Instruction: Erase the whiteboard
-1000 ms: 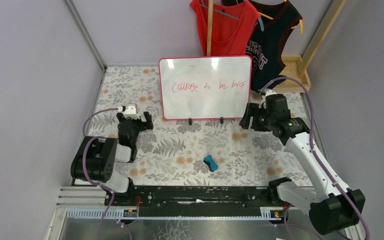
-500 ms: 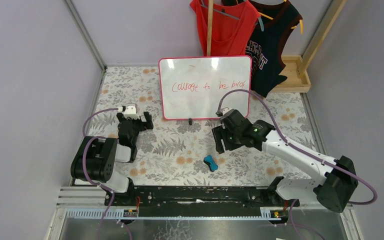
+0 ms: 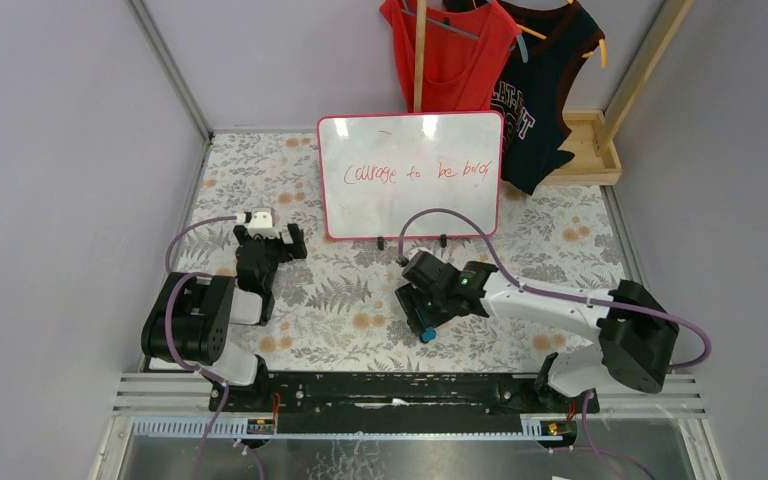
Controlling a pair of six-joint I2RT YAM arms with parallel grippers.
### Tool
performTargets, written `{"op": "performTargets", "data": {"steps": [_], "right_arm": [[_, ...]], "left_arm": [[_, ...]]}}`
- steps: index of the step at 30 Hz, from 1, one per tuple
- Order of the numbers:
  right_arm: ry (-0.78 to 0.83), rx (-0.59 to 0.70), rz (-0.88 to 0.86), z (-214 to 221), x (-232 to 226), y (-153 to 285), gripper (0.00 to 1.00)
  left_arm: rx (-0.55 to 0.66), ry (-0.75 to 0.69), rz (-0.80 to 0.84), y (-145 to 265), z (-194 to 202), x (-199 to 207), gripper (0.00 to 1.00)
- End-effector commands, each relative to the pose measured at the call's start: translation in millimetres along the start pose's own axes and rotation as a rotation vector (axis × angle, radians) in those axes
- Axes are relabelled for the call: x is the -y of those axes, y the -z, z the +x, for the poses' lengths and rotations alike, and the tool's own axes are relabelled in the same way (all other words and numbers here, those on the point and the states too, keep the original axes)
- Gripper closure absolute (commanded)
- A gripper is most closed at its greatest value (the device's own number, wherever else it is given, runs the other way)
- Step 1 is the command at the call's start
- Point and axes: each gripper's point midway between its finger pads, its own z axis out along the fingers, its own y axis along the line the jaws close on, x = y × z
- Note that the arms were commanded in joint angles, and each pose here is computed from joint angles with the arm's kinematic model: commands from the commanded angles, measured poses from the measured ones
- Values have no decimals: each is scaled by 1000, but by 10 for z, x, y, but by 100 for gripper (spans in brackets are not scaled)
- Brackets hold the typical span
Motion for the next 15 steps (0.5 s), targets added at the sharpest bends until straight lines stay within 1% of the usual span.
{"op": "performTargets", "data": {"steps": [1, 7, 15], "right_arm": [[-27, 46, 7, -86, -76, -113, 34], [-22, 27, 70, -23, 42, -250, 39], [-14, 17, 96, -12, 80, -349, 41]], "left_arm": [[82, -3, 3, -63, -245, 3, 0], [81, -3, 5, -62, -239, 7, 0], [81, -2, 4, -64, -243, 2, 0]]}}
